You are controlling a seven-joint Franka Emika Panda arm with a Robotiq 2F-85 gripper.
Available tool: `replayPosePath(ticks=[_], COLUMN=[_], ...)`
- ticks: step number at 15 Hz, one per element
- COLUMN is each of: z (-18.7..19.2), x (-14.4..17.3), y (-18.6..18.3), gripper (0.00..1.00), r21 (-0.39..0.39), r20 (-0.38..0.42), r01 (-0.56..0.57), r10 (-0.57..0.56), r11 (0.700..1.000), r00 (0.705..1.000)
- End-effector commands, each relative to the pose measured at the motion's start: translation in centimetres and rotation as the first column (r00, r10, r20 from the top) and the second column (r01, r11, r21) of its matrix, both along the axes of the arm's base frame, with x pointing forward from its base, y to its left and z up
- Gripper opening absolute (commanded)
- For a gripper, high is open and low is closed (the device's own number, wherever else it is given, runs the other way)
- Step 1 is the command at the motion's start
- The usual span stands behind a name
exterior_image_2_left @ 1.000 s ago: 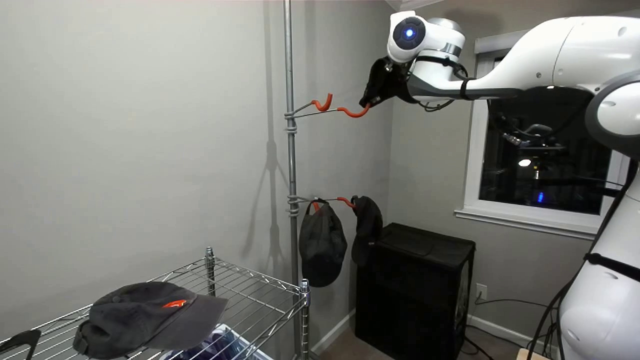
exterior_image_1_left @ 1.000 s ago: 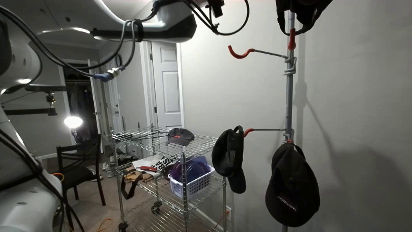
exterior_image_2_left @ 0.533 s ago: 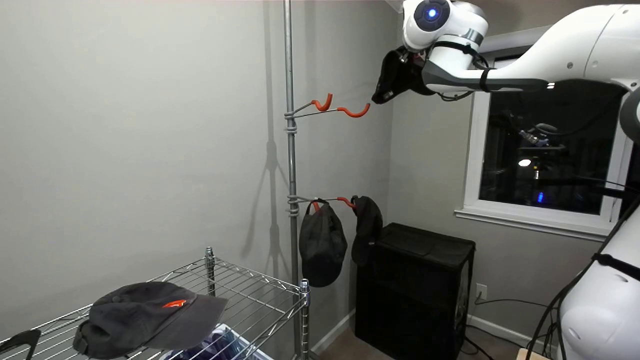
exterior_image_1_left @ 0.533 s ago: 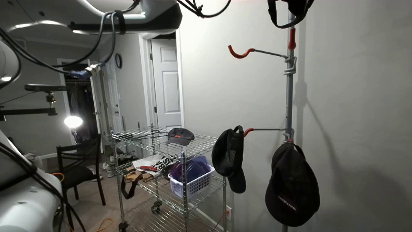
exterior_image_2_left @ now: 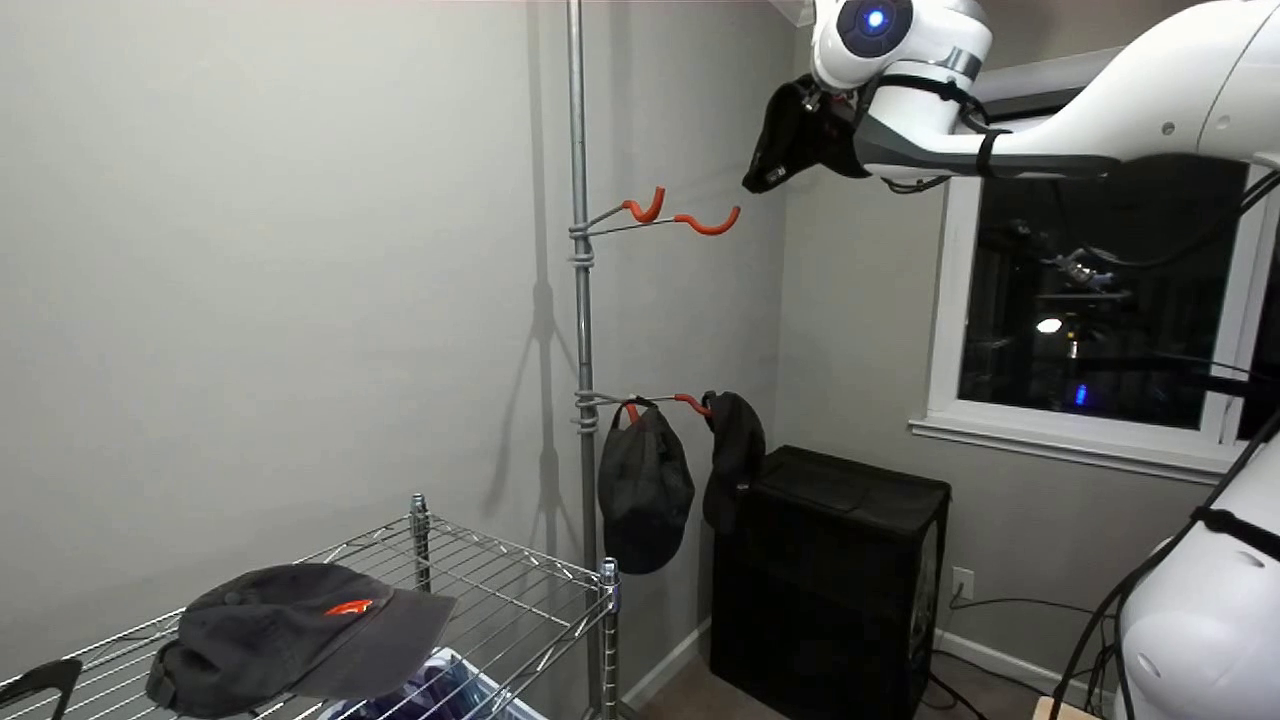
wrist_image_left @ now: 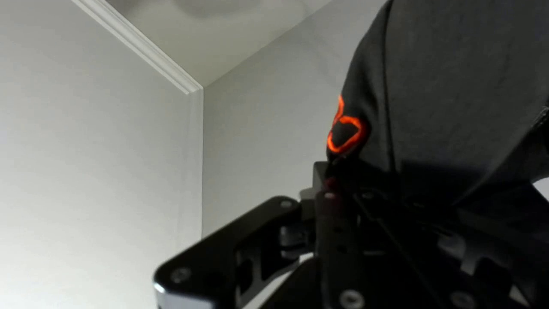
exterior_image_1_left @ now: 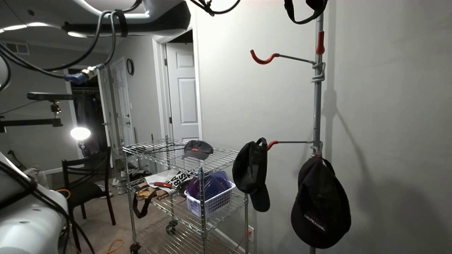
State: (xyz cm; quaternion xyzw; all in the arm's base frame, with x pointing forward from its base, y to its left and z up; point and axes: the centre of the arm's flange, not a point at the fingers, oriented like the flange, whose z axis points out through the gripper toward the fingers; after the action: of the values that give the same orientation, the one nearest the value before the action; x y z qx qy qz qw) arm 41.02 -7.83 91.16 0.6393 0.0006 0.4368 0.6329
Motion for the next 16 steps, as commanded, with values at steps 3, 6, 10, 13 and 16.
replayPosePath(ticks=[3,6,10,13,16], z=[-2.7,-3.2,-2.8,-2.5,-3.1], x=[3.4,4.3,3.9,3.7,4.2], y=[-0.9,-1.0,-1.1,-1.3,-1.6], gripper=[0.02,0.02,0.02,0.02,0.02], r21=[0.007,0.022,0.055,0.052,0.035], r20=[0.026,0.139,0.232,0.274,0.266], r01=[0.027,-0.006,-0.033,-0.036,-0.021], r10=[-0.028,0.003,0.019,0.021,0.011], r11=[1.0,1.0,0.998,0.998,0.999], r00=[0.999,0.99,0.973,0.961,0.964])
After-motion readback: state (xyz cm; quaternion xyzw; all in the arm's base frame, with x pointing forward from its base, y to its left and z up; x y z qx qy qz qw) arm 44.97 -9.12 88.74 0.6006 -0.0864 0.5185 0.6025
